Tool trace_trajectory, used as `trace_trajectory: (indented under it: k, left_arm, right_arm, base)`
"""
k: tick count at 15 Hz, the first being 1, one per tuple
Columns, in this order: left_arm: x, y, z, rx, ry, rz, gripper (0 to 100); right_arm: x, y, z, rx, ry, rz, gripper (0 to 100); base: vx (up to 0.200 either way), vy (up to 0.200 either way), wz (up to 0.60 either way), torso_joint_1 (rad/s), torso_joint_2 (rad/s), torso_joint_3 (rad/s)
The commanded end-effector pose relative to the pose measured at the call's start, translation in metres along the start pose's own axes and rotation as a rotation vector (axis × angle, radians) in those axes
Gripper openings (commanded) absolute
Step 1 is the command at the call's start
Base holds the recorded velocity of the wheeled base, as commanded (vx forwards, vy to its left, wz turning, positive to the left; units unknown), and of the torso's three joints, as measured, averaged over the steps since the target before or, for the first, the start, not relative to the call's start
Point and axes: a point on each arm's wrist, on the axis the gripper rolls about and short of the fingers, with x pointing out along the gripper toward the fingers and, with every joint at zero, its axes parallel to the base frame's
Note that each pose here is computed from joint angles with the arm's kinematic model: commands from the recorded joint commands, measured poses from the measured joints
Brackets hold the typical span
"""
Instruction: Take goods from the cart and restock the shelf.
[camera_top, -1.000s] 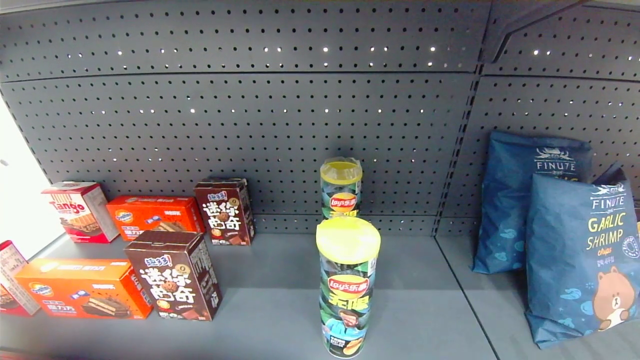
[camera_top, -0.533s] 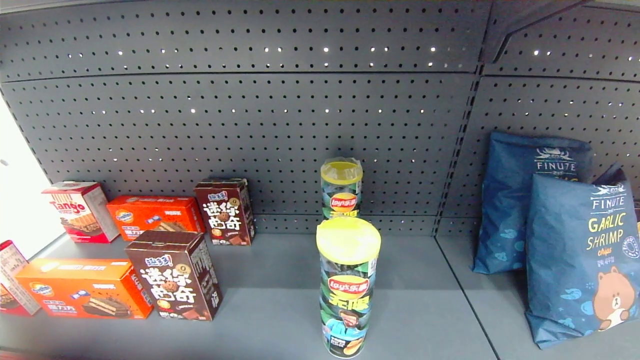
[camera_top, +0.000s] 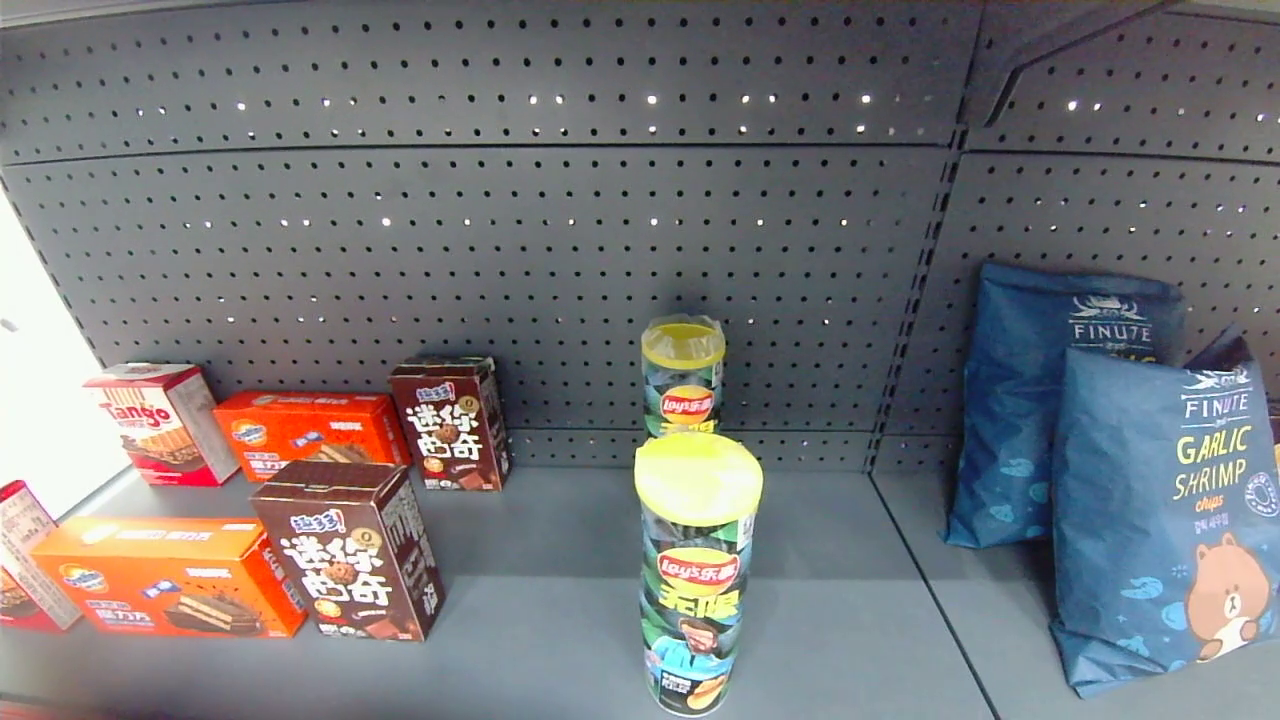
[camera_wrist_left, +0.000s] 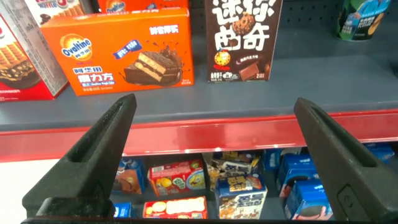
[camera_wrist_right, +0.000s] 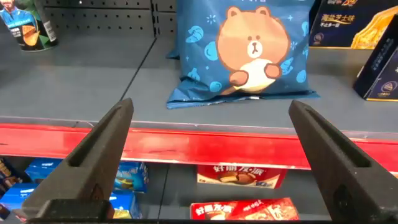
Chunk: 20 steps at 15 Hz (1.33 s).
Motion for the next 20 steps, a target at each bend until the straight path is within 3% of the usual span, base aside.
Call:
trace_trajectory:
  k: [1,13,17,20]
  left_arm:
    - [-0.0013,0.0,-0.0004,0.0,-0.017,0.006,100]
    - [-0.0012,-0.0002,-0.0005,0.006,-0.015,-0.002,100]
    - [-0.001,0.0014,-0.0005,0.006,-0.009,0.068,100]
    - [-0.0012,-0.0002,-0.0007,-0.003,-0.013,0.001,100]
  right_arm:
    - [0.0002,0.0,-0.0007,0.001,0.002,0.0,100]
    - [0.0002,0.0,-0.0007,0.001,0.002,0.0,100]
    - [0.0002,0.0,-0.0007,0.001,0.002,0.0,100]
    - [0.0002,0.0,-0.0007,0.001,0.002,0.0,100]
  base:
    - [0.0,0.0,0.0,0.0,0.0,0.0]
    - [0.0,0.0,0.0,0.0,0.0,0.0]
    - [0.0,0.0,0.0,0.0,0.0,0.0]
    - [0.0,0.0,0.0,0.0,0.0,0.0]
